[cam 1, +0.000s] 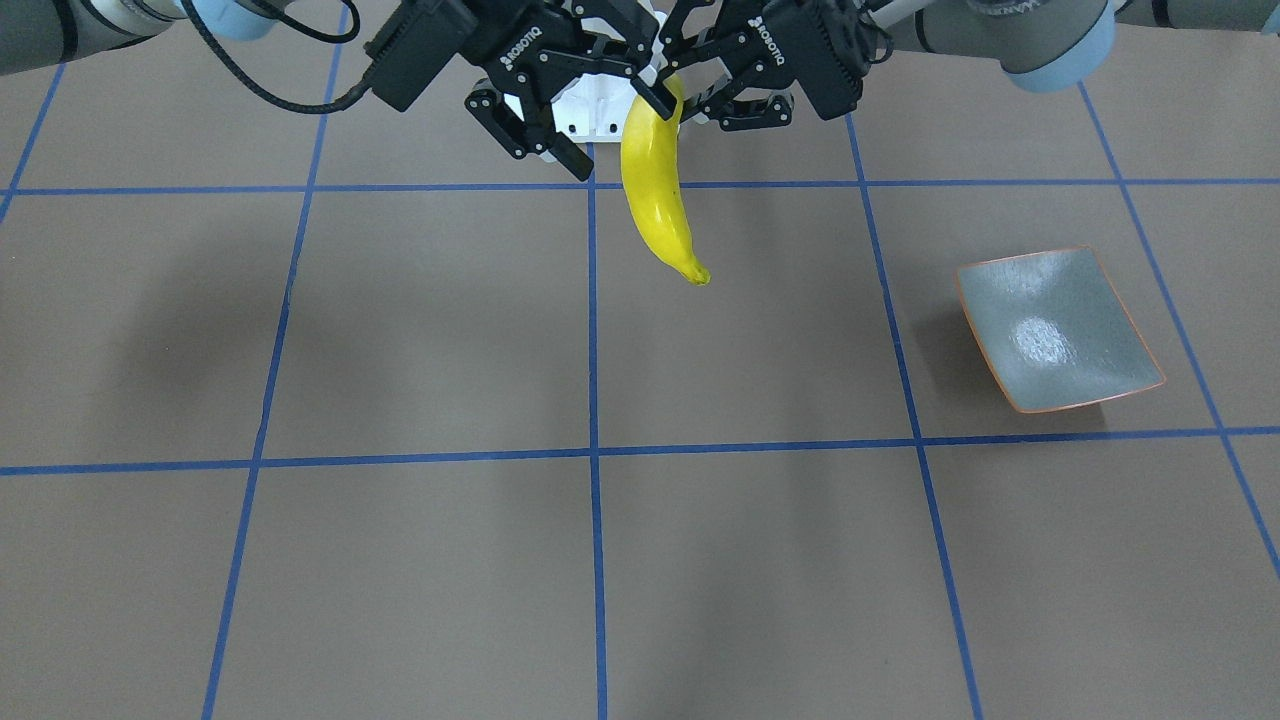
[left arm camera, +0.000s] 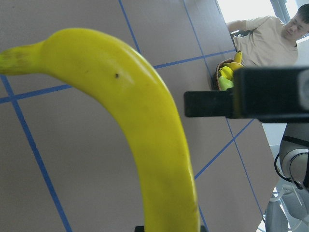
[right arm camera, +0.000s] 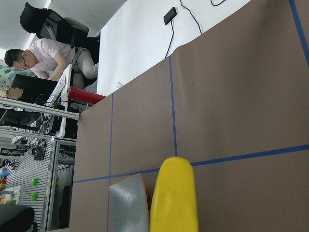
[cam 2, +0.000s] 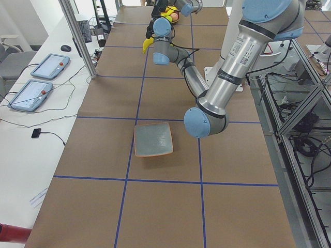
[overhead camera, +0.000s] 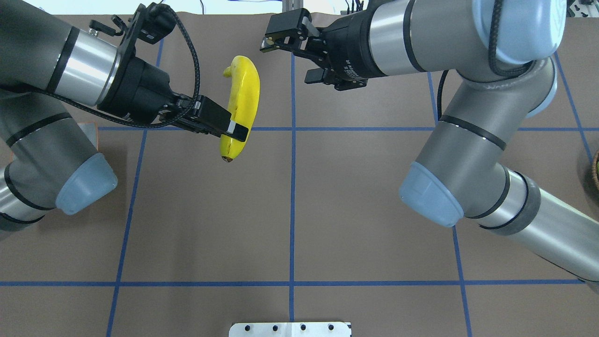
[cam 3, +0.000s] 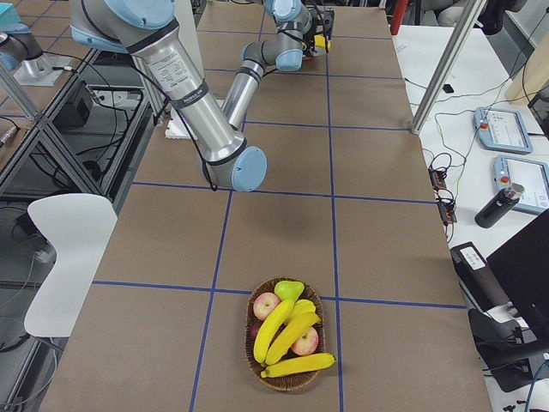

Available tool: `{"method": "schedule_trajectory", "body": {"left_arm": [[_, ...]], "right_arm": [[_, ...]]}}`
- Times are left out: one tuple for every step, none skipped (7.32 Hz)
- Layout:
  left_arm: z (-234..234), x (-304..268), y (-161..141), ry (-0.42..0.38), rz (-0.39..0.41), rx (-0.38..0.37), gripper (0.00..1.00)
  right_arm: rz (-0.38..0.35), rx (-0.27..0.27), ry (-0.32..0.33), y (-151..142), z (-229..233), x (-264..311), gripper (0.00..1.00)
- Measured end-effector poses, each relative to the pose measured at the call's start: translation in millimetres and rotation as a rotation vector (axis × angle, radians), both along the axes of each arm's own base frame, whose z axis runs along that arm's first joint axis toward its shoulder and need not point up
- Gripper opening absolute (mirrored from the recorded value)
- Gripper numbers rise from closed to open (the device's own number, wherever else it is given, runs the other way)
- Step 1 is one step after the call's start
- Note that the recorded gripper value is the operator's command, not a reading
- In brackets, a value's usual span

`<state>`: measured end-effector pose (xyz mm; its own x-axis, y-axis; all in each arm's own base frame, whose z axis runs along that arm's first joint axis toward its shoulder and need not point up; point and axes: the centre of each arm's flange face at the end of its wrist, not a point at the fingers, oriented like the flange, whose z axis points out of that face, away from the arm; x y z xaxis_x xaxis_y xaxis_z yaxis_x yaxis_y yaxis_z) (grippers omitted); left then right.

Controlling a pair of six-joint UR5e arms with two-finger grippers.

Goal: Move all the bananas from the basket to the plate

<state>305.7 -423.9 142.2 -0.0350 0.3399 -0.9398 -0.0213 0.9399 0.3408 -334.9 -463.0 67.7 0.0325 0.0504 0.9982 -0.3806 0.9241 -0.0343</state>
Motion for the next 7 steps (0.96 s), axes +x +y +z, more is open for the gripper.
{"method": "schedule_trajectory", "body": {"left_arm": [[27,-12,7,-0.027,-0.009,-0.031,0.00],[58,-32,12,-0.060,-0.034,-0.069,0.00],[87,-55,11,-0.094,-0.073,-0.108,0.00],[120,-76,10,-0.135,-0.109,-0.136,0.00],[159,-92,14,-0.188,-0.128,-0.138,0.00],[198,-106,21,-0.245,-0.143,-0.125,0.00],[237,-119,29,-0.313,-0.172,-0.106,0.00]], "right_arm": [[-0.005,0.003,0.089,-20,29,20,1.00],[-0.018,0.006,0.191,-40,62,43,1.00],[-0.031,0.011,0.289,-56,94,66,1.00],[-0.045,0.024,0.389,-68,127,87,1.00],[-0.063,0.036,0.475,-76,159,105,1.00],[-0.079,0.046,0.542,-80,191,123,1.00],[-0.096,0.065,0.602,-81,225,143,1.00]]}}
